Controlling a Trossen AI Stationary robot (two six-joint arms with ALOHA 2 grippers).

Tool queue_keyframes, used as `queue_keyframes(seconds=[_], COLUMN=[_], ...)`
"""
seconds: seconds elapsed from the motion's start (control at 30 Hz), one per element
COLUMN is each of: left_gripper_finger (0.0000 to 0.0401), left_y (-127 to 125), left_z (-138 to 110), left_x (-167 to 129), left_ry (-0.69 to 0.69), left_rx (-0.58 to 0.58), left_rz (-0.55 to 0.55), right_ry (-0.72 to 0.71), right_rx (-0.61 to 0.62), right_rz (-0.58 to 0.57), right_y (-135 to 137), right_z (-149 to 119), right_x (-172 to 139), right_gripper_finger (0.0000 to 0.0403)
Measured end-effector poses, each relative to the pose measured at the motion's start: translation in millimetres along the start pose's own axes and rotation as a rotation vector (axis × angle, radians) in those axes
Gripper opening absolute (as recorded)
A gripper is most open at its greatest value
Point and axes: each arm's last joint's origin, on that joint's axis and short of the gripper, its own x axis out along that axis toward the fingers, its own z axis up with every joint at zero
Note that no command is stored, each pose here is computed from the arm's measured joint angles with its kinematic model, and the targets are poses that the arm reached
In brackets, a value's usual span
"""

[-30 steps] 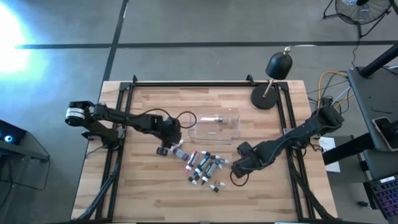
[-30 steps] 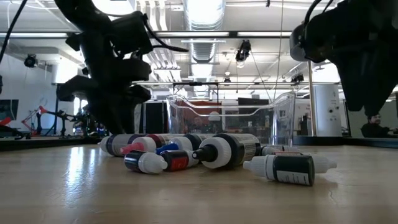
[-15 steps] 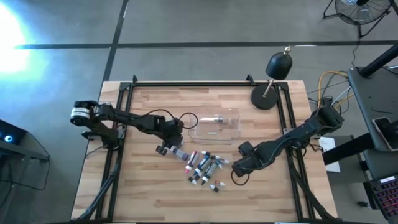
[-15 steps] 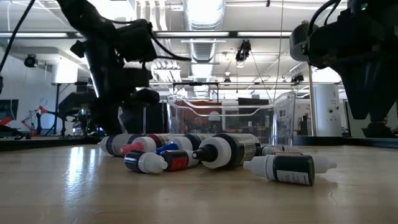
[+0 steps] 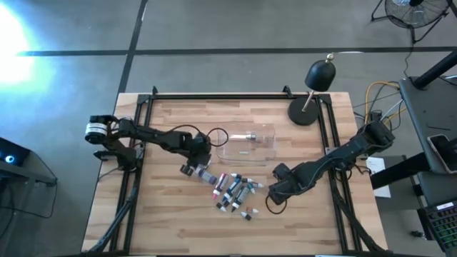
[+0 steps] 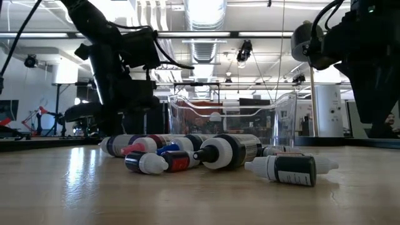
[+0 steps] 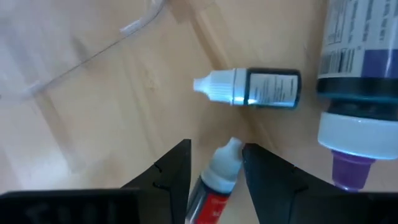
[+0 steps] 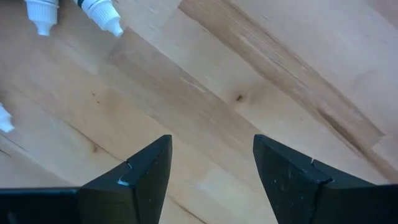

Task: Pick & Place food coloring
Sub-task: Put the top small red food coloring bottle into the transparent bin

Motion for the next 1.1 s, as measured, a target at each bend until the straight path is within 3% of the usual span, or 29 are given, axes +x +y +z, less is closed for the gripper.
queue_keyframes(seconds=[0.47,0.83,1.1], left_gripper_finger=[0.0121,0.0121,0.0121], left_y=[4.2,12.5,12.4], left_z=[-0.4,-9.7,-8.7], left_x=[-6.1,2.3,8.3], left_ry=[0.048,0.089,0.091], left_rx=[0.001,-0.104,-0.246], left_rz=[-0.029,-0.048,-0.066], right_ry=[-0.022,-0.021,-0.021], right_rx=[-0.022,0.013,0.059], right_rz=[-0.022,-0.032,-0.031], right_y=[-3.1,-5.3,-5.2], right_z=[-0.1,-0.7,-0.7], right_x=[3.0,5.4,5.4], right_gripper_finger=[0.0219,0.0219,0.0219])
